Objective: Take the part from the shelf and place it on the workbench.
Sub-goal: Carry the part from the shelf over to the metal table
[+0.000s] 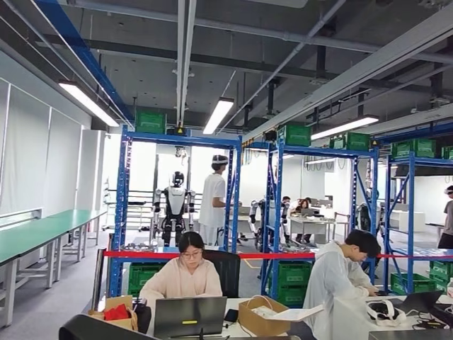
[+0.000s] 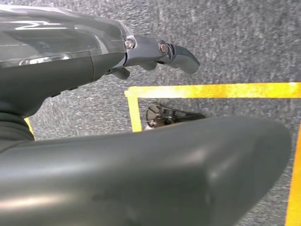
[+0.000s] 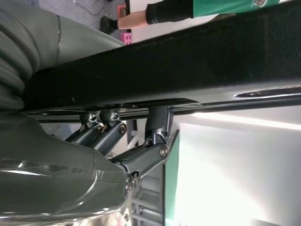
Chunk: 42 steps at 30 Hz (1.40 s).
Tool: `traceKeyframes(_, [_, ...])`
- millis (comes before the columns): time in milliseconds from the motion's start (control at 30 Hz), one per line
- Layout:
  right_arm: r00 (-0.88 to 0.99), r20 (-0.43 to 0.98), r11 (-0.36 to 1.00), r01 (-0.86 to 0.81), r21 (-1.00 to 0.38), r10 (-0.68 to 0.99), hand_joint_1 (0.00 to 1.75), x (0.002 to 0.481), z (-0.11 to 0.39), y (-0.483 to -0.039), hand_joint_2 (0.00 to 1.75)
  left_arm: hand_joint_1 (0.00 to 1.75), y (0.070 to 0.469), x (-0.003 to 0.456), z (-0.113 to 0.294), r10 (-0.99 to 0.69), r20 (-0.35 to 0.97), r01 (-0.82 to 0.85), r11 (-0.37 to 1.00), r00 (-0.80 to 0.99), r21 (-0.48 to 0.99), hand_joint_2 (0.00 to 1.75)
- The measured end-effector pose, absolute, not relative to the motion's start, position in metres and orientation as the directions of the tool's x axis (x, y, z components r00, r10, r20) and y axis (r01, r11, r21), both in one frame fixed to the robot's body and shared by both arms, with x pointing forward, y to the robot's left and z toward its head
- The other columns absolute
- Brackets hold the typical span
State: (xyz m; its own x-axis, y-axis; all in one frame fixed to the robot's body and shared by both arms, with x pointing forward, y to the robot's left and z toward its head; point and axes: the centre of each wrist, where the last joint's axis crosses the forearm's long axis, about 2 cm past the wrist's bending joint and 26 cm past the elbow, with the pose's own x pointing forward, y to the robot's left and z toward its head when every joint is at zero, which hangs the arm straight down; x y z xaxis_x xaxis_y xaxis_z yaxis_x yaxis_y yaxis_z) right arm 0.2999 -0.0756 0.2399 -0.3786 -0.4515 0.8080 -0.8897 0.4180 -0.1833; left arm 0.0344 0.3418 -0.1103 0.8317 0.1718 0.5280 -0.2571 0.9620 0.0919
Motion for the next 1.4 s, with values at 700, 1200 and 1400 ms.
traceKeyframes(700, [-0.374, 0.806, 0.416, -0.892, -0.177, -0.459, 1.75, 0.2965, 0.2388, -0.0752, 1.75, 0.0, 0.3445, 0.0329, -0.1102, 0.169, 0.527, -0.257, 0.961, 0.833, 0.098, 1.75])
traceKeyframes(1200, [-0.379, 0.808, 0.417, -0.89, -0.184, -0.452, 1.75, 0.2998, 0.2401, -0.0753, 1.75, 0.0, 0.3452, 0.0343, -0.11, 0.166, 0.53, -0.255, 0.962, 0.832, 0.099, 1.75])
traceKeyframes(1400, [-0.386, 0.804, 0.417, -0.888, -0.192, -0.452, 1.75, 0.3016, 0.2431, -0.0751, 1.75, 0.0, 0.3426, 0.0355, -0.1101, 0.163, 0.532, -0.249, 0.964, 0.831, 0.094, 1.75])
